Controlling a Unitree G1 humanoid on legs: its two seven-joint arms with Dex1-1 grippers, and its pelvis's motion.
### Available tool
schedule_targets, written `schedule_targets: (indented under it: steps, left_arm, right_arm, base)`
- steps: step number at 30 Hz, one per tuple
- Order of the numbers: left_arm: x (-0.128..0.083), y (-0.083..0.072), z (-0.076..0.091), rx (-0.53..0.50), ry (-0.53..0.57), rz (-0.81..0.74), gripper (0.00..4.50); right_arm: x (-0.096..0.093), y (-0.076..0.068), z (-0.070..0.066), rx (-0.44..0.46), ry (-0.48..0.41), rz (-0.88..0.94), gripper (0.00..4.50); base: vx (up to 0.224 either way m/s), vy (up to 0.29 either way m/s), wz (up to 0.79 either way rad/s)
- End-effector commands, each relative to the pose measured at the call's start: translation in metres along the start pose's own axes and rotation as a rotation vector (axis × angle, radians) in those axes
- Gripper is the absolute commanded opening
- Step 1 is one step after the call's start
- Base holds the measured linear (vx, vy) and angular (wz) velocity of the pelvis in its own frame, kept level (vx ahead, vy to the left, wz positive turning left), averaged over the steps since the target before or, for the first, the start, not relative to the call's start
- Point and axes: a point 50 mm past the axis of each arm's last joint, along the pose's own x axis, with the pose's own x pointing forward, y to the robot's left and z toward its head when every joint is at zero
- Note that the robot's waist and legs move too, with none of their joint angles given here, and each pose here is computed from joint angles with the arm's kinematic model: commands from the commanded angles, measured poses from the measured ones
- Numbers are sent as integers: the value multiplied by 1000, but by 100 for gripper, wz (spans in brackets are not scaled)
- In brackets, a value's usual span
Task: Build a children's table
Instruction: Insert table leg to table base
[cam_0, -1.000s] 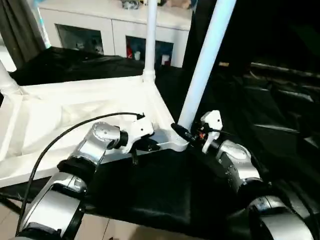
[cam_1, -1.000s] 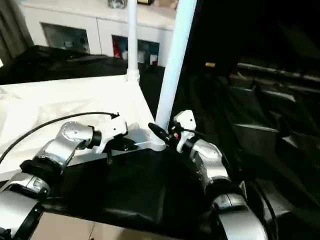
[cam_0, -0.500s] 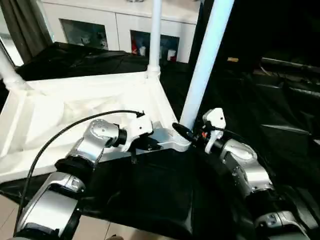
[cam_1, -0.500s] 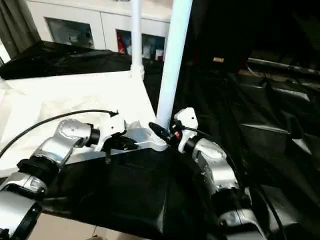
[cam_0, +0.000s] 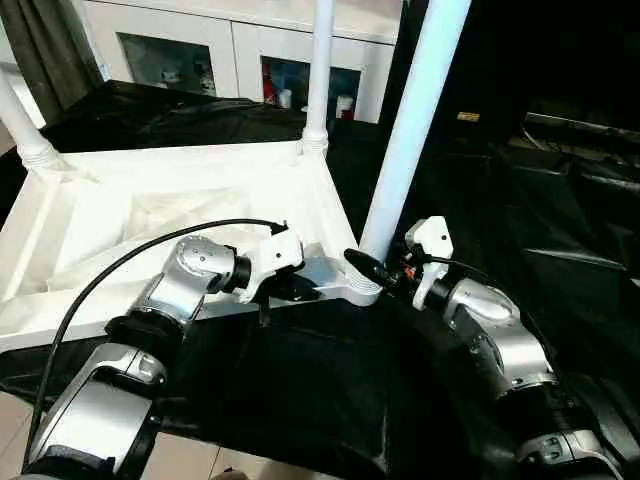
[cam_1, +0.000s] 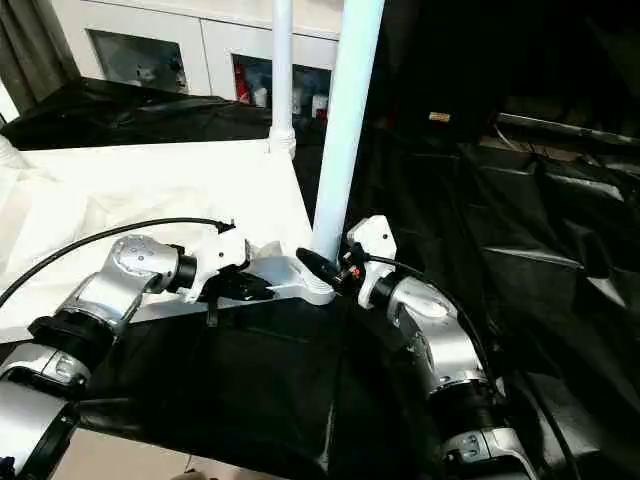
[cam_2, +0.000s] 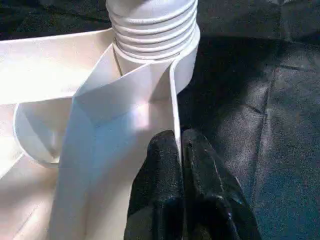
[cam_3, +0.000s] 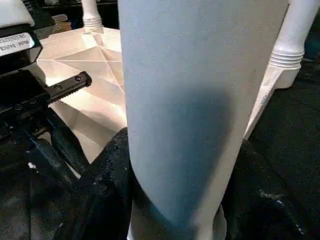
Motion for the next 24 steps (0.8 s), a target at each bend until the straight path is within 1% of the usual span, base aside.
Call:
schedule_targets:
  steps: [1,7,12,14,16,17,18,19,21,24]
  left_arm:
    - [4,-9,0,40,13,-96,0]
    - [1,-12,-4,34,36,-146,0]
    - [0,-11,-5,37,43,-142,0]
    - [0,-8,-4,31,40,-111,0]
    - [2,-3,-2,-3,26,-40,0]
    - [3,-2,-2,-6,25,-35,0]
    - [8,6,1,-63,15,75,0]
    - [8,6,1,-63,15,75,0]
    - [15,12,3,-113,16,167,0]
    - [24,17,7,-175,17,254,0]
  right_arm:
    - [-11,2,-32,47,152,3,190]
    - [-12,1,-35,47,161,15,190]
    - [-12,-1,-38,42,173,12,190]
    - [-12,-2,-38,43,175,11,190]
    - [-12,-3,-41,57,181,-8,190]
    - [-12,-3,-41,59,181,-10,190]
    - [-8,-9,-46,87,192,-121,190]
    - [-8,-9,-46,87,192,-121,190]
    - [-4,-15,-51,115,206,-243,190]
    - [2,-18,-54,160,214,-348,190]
  base:
    - [0,0,0]
    - [0,0,0]
    - [0,0,0]
    - [0,0,0]
    - [0,0,0]
    - [0,0,0]
    - [0,0,0]
    - [0,0,0]
    - [-29,4,0]
    - [0,0,0]
